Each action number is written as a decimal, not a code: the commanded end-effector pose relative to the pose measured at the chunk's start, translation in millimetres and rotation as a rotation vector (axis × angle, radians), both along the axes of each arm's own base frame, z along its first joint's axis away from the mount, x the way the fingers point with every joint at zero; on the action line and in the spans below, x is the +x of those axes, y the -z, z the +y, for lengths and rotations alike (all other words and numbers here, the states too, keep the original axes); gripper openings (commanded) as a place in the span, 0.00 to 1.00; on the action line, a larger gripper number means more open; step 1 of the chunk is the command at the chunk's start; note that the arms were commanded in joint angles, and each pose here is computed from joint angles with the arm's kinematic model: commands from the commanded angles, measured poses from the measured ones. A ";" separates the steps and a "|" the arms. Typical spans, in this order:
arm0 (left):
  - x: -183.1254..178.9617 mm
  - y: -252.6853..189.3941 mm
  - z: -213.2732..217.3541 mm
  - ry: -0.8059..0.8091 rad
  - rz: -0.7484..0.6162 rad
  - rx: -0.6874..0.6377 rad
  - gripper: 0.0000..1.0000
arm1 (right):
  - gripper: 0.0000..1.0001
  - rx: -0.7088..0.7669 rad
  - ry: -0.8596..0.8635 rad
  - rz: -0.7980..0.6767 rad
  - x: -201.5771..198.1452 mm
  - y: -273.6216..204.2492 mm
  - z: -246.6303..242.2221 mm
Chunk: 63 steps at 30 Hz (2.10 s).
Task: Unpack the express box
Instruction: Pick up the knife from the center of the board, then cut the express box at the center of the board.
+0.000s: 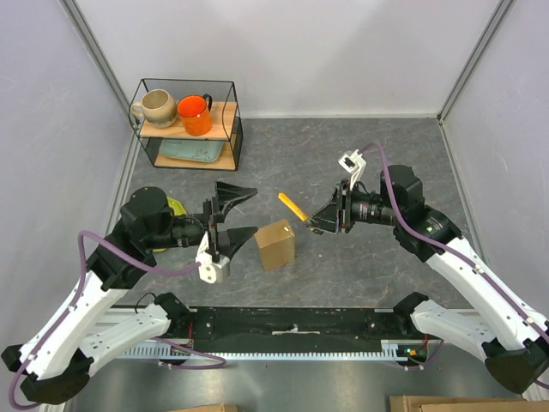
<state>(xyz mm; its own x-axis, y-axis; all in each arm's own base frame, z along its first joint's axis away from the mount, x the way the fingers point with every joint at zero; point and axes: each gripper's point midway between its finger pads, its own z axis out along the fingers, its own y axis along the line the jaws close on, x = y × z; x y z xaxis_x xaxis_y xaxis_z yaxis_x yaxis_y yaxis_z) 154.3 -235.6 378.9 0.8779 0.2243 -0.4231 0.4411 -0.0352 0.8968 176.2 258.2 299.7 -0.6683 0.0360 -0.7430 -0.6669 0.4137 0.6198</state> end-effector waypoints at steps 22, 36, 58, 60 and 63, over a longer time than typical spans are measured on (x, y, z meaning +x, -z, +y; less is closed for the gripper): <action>22.1 40.6 -46.6 0.154 -0.085 0.285 0.62 | 0.00 0.059 -0.196 0.099 -25.5 -36.4 18.6; 25.2 46.6 -57.2 0.129 -0.071 0.324 0.28 | 0.00 0.067 -0.219 0.083 -32.2 -39.2 21.3; 19.0 39.8 -53.6 0.012 0.300 0.282 0.02 | 0.31 0.075 -0.075 -0.218 -22.6 -105.3 0.2; 7.5 33.2 -57.4 -0.002 0.501 0.236 0.02 | 0.66 0.066 -0.040 -0.306 -19.3 -117.1 -6.9; -12.5 24.1 -57.6 0.019 0.760 0.166 0.02 | 0.82 0.044 0.043 -0.421 -10.1 -134.0 -20.4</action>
